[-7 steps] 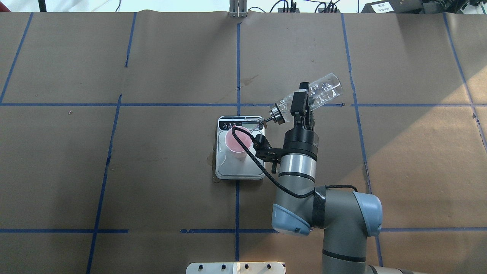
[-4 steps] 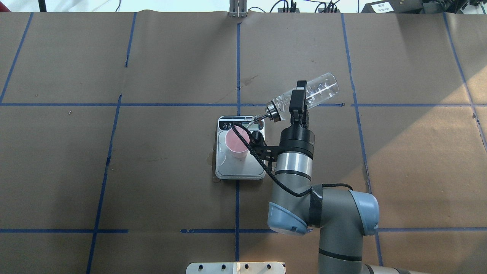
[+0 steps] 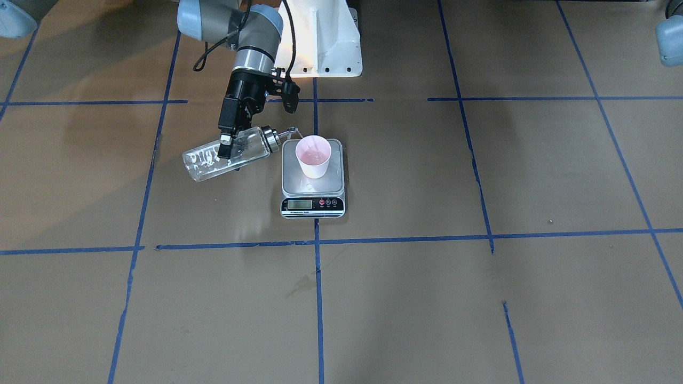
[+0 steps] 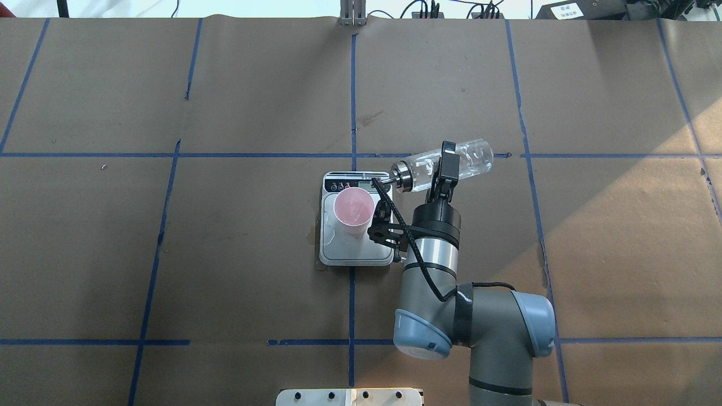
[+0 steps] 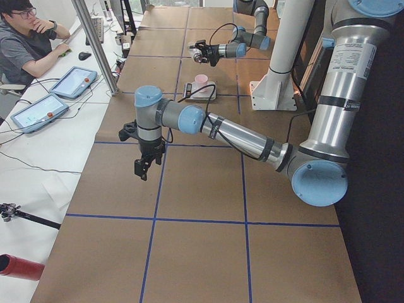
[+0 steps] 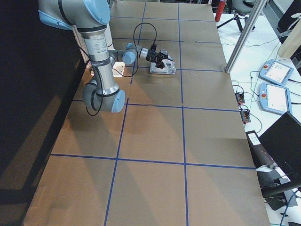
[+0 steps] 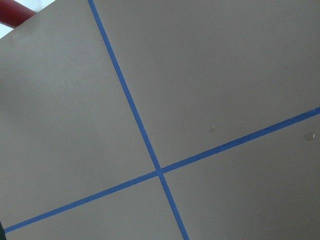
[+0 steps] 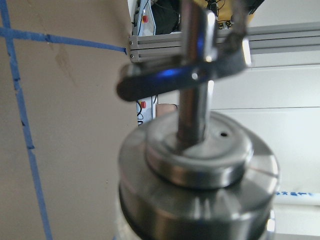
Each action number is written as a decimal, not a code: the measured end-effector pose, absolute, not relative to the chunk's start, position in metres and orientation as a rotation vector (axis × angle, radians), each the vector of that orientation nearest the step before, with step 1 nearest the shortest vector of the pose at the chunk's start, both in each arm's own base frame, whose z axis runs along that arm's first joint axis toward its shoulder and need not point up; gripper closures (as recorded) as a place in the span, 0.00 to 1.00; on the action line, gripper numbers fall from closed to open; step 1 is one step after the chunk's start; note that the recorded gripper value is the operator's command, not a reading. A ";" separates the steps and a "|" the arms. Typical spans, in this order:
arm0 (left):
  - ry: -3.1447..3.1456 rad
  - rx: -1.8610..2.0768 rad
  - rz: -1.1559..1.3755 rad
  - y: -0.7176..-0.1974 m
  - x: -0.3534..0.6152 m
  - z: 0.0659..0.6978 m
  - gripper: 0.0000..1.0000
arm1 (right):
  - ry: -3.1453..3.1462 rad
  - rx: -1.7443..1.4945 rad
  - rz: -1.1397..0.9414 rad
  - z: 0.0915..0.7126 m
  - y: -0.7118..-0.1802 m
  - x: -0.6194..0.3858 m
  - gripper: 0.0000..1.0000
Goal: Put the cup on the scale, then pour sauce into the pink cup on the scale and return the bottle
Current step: 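Tilt the bottle upright and carry it back with the right gripper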
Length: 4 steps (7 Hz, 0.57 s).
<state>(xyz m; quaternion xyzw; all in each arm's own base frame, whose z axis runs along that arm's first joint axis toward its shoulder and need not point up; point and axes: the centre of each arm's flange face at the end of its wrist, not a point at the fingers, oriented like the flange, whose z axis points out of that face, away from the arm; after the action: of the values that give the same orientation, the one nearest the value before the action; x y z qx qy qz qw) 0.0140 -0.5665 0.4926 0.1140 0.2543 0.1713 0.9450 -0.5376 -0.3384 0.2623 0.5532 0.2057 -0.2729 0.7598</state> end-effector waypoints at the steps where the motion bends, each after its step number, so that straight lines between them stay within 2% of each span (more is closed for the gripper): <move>1: 0.518 0.234 0.349 -0.567 0.014 0.491 0.00 | 0.319 1.215 -0.506 0.261 -0.333 -0.541 1.00; 4: 0.517 0.243 0.345 -0.567 0.013 0.486 0.00 | -0.084 1.250 -0.271 0.274 -0.325 -0.521 1.00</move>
<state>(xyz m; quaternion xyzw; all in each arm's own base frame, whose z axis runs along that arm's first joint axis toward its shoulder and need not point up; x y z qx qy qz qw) 0.0127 -0.5666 0.4863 0.1193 0.2537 0.1694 0.9448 -0.5214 -0.3252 0.2736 0.5830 -0.0390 -0.1265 0.8016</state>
